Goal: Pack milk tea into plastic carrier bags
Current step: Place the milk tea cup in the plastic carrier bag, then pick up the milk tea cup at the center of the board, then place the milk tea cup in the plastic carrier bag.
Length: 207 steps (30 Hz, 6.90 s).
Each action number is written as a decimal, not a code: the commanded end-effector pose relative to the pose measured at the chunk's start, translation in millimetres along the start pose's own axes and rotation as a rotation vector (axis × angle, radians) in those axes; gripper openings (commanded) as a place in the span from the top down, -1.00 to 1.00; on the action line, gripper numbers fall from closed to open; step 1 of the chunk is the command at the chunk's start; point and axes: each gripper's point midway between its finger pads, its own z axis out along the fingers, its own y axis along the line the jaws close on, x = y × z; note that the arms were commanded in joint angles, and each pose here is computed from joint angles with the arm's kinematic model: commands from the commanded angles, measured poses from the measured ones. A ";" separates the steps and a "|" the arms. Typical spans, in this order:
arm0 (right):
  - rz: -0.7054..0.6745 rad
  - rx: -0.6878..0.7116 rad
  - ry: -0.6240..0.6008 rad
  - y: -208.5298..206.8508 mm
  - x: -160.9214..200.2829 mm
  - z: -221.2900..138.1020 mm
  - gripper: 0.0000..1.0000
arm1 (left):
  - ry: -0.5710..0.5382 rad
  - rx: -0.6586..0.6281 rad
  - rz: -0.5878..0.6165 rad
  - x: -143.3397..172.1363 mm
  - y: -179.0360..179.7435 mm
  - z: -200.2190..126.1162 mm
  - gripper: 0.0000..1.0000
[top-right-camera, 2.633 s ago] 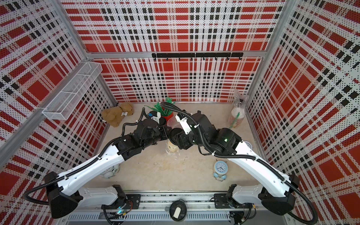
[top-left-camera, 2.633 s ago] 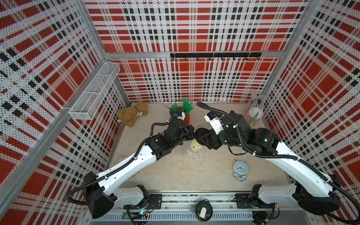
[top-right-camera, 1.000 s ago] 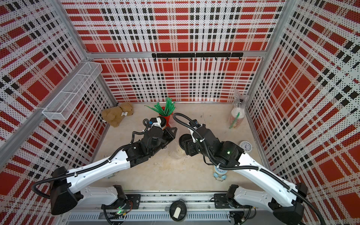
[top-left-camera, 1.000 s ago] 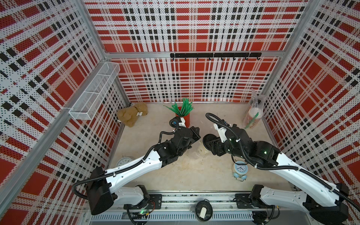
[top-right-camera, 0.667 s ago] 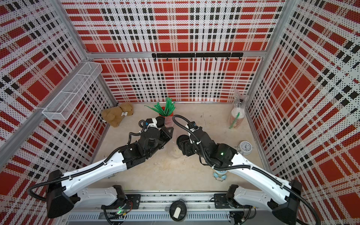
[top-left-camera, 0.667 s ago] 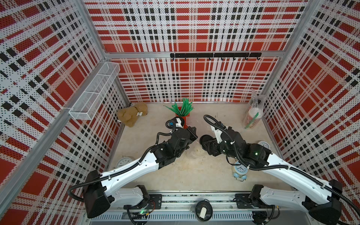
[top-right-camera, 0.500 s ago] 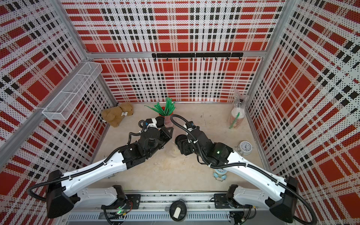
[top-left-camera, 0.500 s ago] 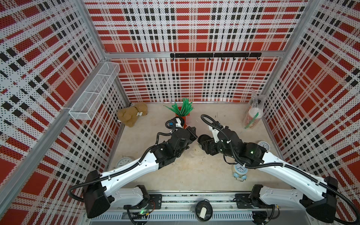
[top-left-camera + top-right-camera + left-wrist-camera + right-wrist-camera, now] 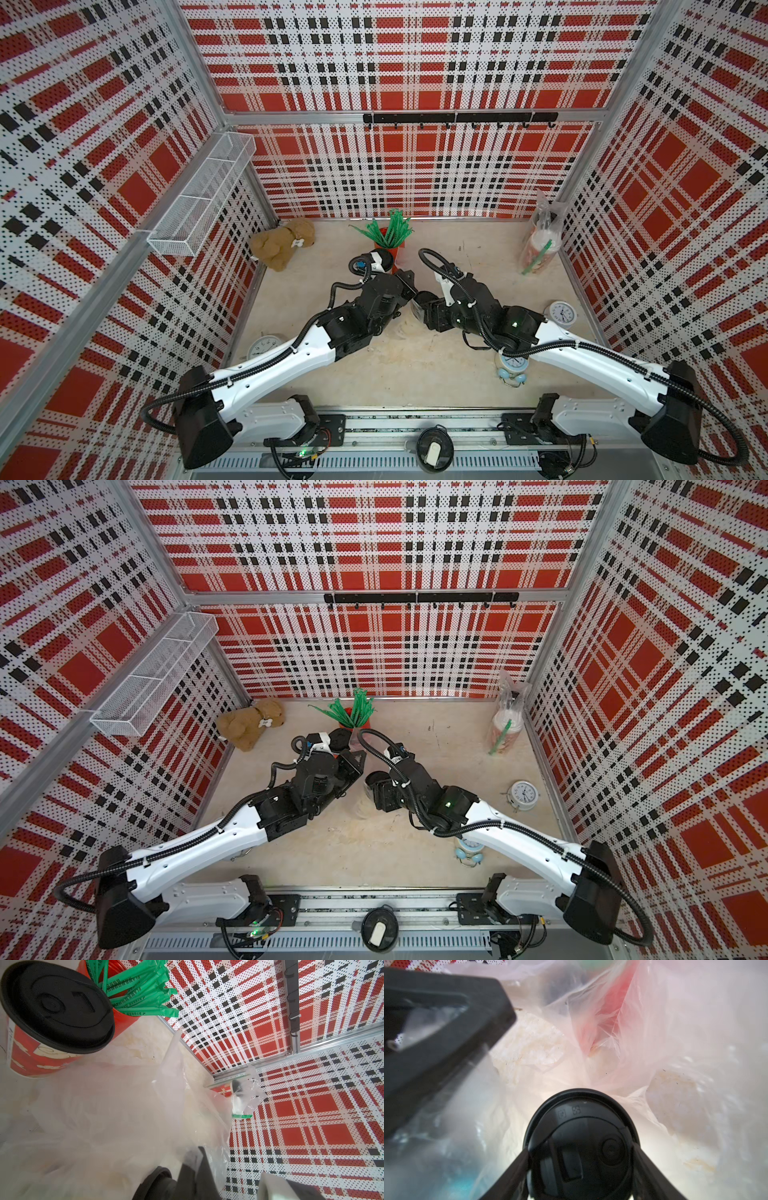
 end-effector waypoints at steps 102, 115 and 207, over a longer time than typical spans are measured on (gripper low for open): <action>-0.441 0.049 0.240 36.1 -112.7 182.8 -1.00 | -0.052 -0.115 0.021 5.1 127.2 -47.1 1.00; -0.442 0.067 0.254 30.5 -107.7 193.4 -1.00 | -0.062 -0.120 0.021 1.9 127.9 -50.2 1.00; -0.387 0.157 0.097 8.3 -86.0 35.6 0.29 | -0.100 -0.025 0.167 -26.5 55.6 -29.6 1.00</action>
